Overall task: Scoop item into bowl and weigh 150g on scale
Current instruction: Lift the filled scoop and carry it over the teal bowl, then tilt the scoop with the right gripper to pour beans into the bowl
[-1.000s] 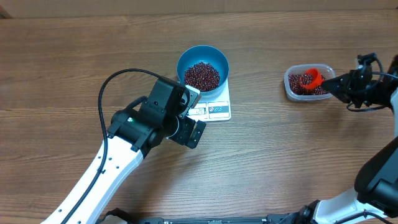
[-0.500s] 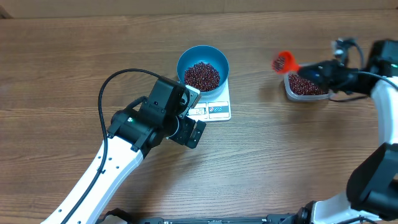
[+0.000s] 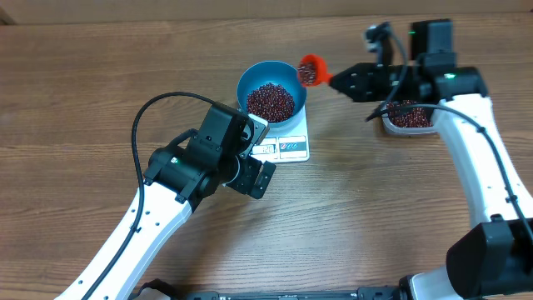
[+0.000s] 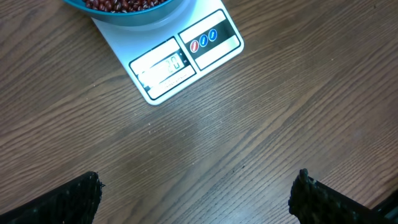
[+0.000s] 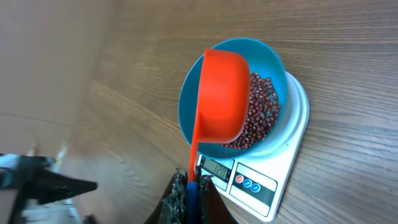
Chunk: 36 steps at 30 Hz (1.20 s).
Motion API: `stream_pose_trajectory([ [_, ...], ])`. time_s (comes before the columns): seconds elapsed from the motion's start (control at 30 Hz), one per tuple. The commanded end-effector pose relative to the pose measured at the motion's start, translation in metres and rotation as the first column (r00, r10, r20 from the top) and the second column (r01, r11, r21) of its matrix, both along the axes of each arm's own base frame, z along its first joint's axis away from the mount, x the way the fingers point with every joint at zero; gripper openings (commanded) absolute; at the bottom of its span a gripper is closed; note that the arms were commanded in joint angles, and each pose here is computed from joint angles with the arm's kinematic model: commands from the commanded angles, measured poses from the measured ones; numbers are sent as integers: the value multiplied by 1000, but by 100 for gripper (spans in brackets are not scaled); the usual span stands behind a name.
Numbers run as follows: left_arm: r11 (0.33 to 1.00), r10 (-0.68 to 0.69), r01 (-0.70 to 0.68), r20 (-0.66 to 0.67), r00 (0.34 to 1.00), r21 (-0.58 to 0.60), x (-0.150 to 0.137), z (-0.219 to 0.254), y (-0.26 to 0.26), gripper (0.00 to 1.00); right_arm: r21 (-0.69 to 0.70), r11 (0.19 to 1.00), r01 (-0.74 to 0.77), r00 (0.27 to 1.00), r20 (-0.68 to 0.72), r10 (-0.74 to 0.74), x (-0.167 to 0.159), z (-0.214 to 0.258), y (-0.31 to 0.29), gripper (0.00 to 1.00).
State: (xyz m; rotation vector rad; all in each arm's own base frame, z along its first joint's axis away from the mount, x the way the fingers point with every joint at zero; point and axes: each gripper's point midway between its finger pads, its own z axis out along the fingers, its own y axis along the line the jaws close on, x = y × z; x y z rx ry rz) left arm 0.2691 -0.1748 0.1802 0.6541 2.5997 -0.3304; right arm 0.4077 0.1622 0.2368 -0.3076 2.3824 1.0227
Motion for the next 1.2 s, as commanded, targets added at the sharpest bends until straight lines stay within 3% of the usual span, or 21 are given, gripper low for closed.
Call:
stream_pose_trajectory([
  [0.0,1000,-11,11,3,1000,-13,-1,2,-4,100,-101,992,72,995,77,-65,7,13,7,4],
  [0.33,1000,-11,11,2,1000,-13,-1,2,-3,100,-363,918,160,975,205,-89,7,-2,36,4],
  [1.17,1000,-11,11,3,1000,-13,-1,2,-4,100,-339,934,114,980,194,-50,0,-1,50,4],
])
